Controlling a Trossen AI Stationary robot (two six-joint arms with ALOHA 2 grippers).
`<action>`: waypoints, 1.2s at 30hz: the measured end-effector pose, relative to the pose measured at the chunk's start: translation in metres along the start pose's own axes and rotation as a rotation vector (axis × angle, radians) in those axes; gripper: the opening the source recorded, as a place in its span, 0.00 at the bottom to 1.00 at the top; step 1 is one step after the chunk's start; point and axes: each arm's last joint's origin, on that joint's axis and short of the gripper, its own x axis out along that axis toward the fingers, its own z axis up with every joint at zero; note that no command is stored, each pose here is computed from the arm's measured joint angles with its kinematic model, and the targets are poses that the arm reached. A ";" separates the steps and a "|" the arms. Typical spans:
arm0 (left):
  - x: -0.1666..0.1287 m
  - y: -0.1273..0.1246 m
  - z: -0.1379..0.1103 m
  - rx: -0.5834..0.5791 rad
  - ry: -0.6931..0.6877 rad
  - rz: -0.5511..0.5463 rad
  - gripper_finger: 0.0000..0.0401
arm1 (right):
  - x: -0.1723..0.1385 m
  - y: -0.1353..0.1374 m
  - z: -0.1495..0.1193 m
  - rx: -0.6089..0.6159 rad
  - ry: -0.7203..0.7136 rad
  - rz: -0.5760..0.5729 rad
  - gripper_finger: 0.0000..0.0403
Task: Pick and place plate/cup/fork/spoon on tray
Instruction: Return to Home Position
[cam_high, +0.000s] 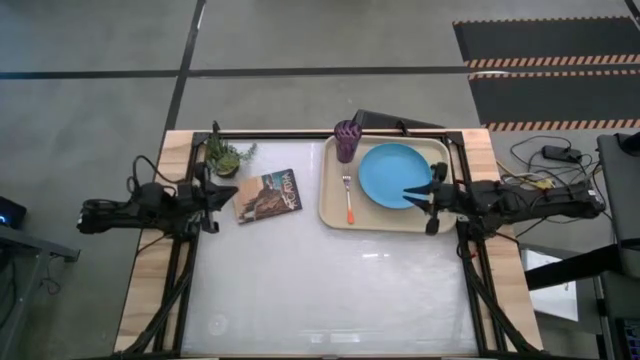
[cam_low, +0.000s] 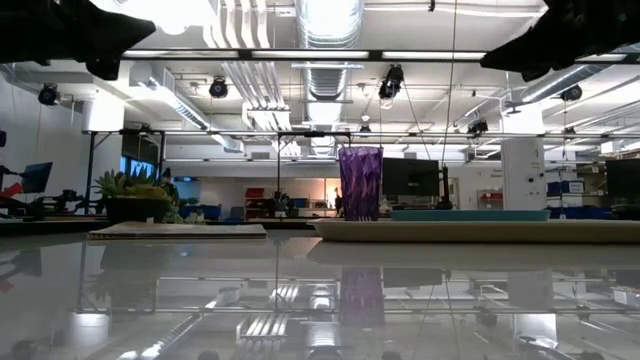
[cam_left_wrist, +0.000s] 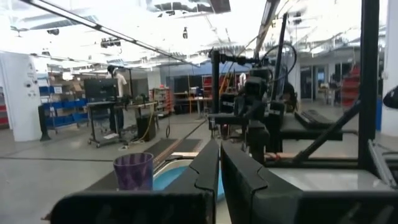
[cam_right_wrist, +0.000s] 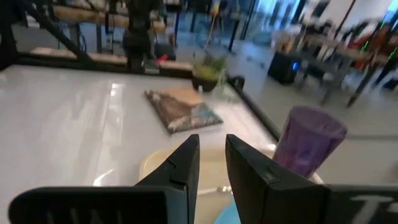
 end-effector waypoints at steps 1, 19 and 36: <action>0.000 0.000 0.000 -0.012 -0.001 0.000 0.00 | -0.002 -0.001 -0.001 -0.007 -0.024 -0.004 0.17; 0.006 -0.005 -0.024 0.003 0.079 -0.009 0.00 | -0.013 0.010 -0.052 -0.072 -0.247 0.183 0.17; 0.008 -0.005 -0.025 0.007 0.093 -0.011 0.00 | -0.009 0.016 -0.062 -0.143 -0.406 0.246 0.02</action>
